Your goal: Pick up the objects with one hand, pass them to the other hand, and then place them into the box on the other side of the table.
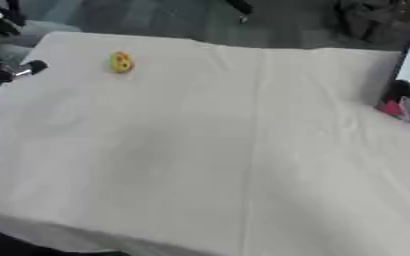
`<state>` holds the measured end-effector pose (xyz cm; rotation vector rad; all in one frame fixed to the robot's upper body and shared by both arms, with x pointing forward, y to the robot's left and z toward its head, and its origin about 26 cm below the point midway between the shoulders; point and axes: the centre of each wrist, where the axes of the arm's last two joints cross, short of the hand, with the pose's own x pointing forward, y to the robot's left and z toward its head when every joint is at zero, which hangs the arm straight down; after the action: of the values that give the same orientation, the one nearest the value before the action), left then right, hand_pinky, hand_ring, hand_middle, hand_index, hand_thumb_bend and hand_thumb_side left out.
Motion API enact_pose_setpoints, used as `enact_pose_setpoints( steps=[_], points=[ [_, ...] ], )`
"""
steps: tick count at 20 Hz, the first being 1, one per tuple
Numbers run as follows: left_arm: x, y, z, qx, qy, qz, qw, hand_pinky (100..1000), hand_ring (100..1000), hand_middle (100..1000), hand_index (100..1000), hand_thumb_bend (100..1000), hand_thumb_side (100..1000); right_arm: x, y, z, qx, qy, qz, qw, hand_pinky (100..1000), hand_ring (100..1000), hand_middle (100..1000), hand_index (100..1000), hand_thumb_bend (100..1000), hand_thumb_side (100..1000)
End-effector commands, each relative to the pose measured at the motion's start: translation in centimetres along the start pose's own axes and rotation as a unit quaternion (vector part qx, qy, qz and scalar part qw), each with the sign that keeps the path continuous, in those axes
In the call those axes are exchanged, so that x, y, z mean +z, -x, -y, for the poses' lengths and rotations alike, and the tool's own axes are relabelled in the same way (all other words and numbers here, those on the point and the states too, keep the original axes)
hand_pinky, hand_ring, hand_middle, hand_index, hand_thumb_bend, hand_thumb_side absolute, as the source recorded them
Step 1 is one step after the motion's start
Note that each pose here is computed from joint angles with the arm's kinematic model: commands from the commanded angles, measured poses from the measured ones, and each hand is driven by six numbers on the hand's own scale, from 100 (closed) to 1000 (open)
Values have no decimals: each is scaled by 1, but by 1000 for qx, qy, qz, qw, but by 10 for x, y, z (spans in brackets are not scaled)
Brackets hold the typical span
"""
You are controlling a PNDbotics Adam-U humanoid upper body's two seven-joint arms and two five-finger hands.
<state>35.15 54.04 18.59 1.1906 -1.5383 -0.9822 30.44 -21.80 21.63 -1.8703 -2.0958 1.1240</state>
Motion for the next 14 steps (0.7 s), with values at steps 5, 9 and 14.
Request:
enact_pose_setpoints(
  steps=[5, 9, 14],
  points=[
    [31, 56, -12, -89, -19, -131, 987, 710, 708, 747, 841, 688, 571, -15, -3, 11, -18, 49, 6, 999, 769, 797, 1000, 883, 444, 499],
    [41, 66, -8, -67, -57, -164, 983, 707, 699, 742, 833, 667, 603, -20, -6, 13, -24, 67, 0, 997, 756, 791, 1000, 881, 458, 493],
    [39, 64, -6, -42, -112, -176, 977, 698, 683, 727, 819, 489, 531, -23, -8, 15, -26, 82, -9, 996, 742, 785, 1000, 879, 471, 492]
  ],
)
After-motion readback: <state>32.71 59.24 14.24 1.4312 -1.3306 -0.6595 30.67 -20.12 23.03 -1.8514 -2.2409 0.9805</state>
